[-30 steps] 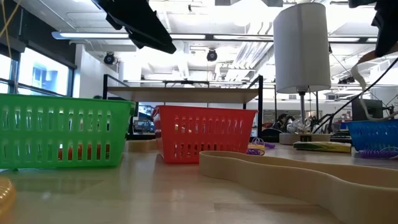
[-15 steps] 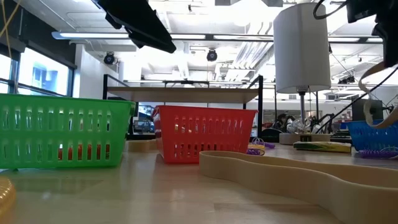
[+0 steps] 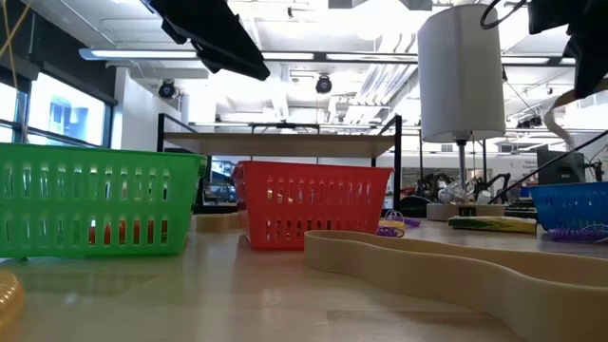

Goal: Pick & Place Office Desk Supplies
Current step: Put the white rubber band into the blue bin

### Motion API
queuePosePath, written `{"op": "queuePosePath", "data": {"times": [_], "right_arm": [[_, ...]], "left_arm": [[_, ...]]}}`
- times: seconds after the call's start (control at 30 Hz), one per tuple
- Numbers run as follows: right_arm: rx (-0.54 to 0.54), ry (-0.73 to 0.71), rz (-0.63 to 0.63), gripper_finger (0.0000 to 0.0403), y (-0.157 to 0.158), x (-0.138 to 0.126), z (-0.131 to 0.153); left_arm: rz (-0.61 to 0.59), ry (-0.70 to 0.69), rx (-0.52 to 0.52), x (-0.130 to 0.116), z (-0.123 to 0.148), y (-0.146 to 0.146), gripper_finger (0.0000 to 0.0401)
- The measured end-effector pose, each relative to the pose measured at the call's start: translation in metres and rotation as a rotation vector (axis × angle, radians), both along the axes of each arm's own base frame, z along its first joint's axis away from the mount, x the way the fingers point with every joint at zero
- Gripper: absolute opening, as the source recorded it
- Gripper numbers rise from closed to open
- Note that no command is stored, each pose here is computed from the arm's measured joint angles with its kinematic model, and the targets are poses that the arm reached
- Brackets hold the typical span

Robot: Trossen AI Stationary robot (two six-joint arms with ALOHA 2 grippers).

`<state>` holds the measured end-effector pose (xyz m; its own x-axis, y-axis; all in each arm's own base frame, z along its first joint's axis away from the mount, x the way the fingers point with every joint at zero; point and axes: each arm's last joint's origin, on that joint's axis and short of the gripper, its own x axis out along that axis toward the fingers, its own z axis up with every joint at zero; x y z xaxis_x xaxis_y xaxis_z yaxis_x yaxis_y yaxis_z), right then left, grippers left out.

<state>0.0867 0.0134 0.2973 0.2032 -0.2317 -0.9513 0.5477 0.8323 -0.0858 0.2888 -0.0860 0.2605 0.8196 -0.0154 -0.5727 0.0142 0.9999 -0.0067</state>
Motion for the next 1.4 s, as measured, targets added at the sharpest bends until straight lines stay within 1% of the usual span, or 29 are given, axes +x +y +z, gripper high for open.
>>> {"op": "queuePosePath", "data": {"times": [0.1, 0.27, 0.5, 0.7, 0.8, 0.87, 1.0, 1.13, 1.17, 1.23, 1.3, 1.4], "right_arm": [[0.0, 0.007, 0.029, 0.0002, -0.002, -0.001, 0.0], [0.025, 0.029, 0.0, 0.0002, -0.003, 0.002, -0.001], [0.132, 0.107, -0.131, 0.0002, 0.003, 0.017, -0.008], [0.137, 0.155, -0.157, 0.0002, 0.005, 0.027, -0.013], [0.172, 0.19, -0.164, 0.0002, 0.008, 0.031, -0.016], [0.212, 0.231, -0.165, 0.0002, 0.009, 0.031, -0.021], [0.299, 0.35, -0.174, 0.0002, 0.011, 0.026, -0.042], [0.299, 0.437, -0.164, 0.0002, 0.011, 0.019, -0.064], [0.306, 0.436, -0.163, 0.0002, 0.011, 0.02, -0.066], [0.32, 0.391, -0.143, 0.0002, 0.012, 0.025, -0.067], [0.312, 0.36, -0.114, 0.0002, 0.013, 0.03, -0.068], [0.303, 0.392, -0.121, 0.0002, 0.013, 0.033, -0.071]], "left_arm": [[0.0, 0.0, 0.0, 0.0, 0.0, 0.0, 0.0145], [-0.003, 0.001, 0.004, 0.0, 0.0, 0.0, 0.0145], [-0.01, 0.0, 0.015, 0.0, 0.0, 0.0, 0.0145], [-0.01, 0.001, 0.015, 0.0, 0.0, 0.0, 0.0145], [-0.01, 0.001, 0.014, 0.0, 0.0, 0.0, 0.0145], [-0.015, 0.002, 0.01, 0.0, 0.0, 0.0, 0.0145], [-0.015, 0.003, 0.008, 0.0, 0.0, 0.0, 0.0145], [-0.015, 0.002, 0.008, 0.0, 0.0, 0.0, 0.0145], [-0.015, 0.002, 0.008, 0.0, 0.0, 0.0, 0.0145], [-0.015, 0.0, 0.008, 0.0, 0.0, 0.0, 0.0145], [-0.015, -0.006, 0.006, 0.0, 0.001, 0.0, 0.0145], [-0.015, -0.009, 0.005, 0.001, 0.001, -0.001, 0.0145]]}}
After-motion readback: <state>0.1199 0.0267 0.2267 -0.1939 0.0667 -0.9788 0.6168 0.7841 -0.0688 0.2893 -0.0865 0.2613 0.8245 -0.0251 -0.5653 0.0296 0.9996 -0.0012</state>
